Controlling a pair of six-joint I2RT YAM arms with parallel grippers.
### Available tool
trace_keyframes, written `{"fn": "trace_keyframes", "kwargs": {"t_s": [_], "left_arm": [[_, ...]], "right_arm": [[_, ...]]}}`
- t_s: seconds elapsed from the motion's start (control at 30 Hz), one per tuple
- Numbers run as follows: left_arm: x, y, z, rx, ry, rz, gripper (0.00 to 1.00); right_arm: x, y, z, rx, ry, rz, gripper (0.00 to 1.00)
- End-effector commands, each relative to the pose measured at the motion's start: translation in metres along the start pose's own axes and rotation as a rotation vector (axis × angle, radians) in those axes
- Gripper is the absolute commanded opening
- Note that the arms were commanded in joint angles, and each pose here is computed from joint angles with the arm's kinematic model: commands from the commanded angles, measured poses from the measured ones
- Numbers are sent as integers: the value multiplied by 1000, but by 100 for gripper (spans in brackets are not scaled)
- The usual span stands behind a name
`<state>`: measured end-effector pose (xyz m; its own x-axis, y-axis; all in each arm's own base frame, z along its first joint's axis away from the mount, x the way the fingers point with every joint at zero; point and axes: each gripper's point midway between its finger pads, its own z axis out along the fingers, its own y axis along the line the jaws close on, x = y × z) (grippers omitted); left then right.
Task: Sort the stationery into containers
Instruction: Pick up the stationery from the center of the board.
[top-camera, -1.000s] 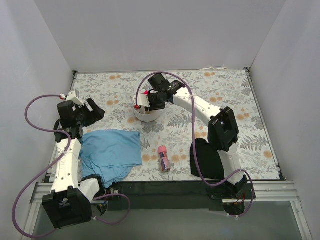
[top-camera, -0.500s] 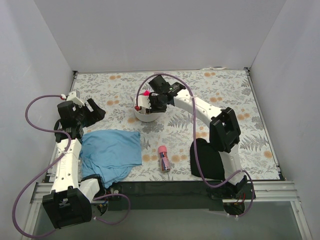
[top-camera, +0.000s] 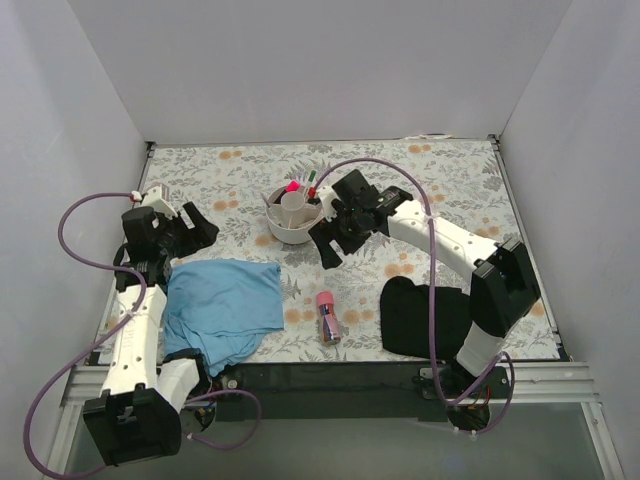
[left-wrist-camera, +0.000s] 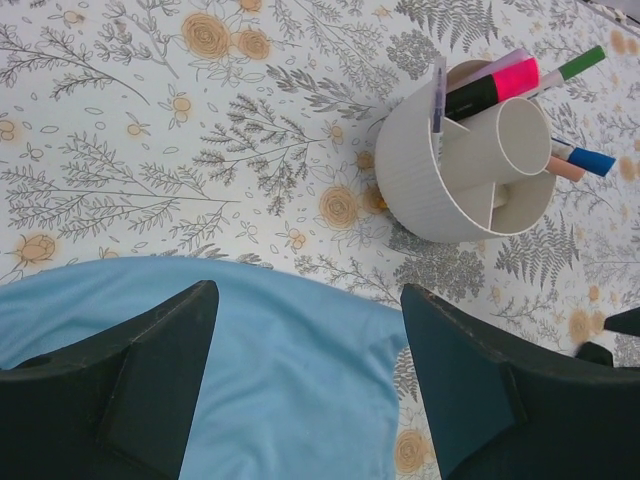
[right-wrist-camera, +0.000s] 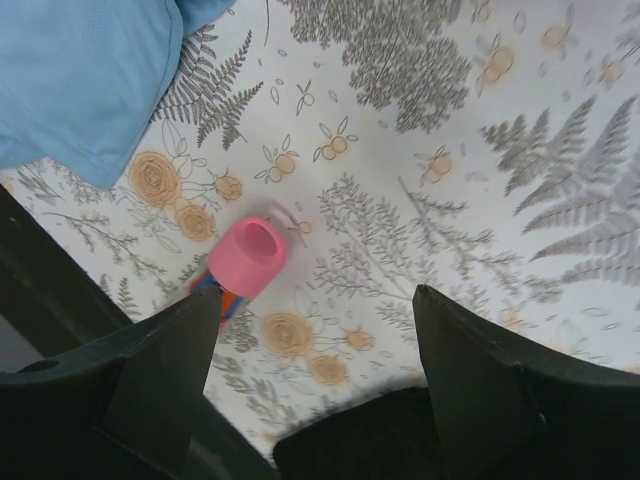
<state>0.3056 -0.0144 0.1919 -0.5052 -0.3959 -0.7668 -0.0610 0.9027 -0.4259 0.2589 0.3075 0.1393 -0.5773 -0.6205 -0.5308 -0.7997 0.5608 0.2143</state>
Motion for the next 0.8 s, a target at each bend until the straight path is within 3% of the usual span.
{"fn": "trace_keyframes", "kwargs": {"t_s": [0.0,0.3,0.4,0.57,0.63,0.77], "left_arm": [[-1,-13,-11,39,-27,33,74],[10,-15,-18,37,-15,57,75],[8,-20,-19,52,-10,26,75],[8,-29,-21,93,2,-15,75],[8,-31,-21,101,2,-20,75],[8,-29,-21,92,-4,-15,75]], "right_arm": [[18,19,19,16,76,295,83],[38,47,39,133,195,472,81],[54,36,34,280,223,535,68],[71,42,43,272,273,573,66],[73,44,48,258,281,580,68],[74,51,60,226,304,595,85]]}}
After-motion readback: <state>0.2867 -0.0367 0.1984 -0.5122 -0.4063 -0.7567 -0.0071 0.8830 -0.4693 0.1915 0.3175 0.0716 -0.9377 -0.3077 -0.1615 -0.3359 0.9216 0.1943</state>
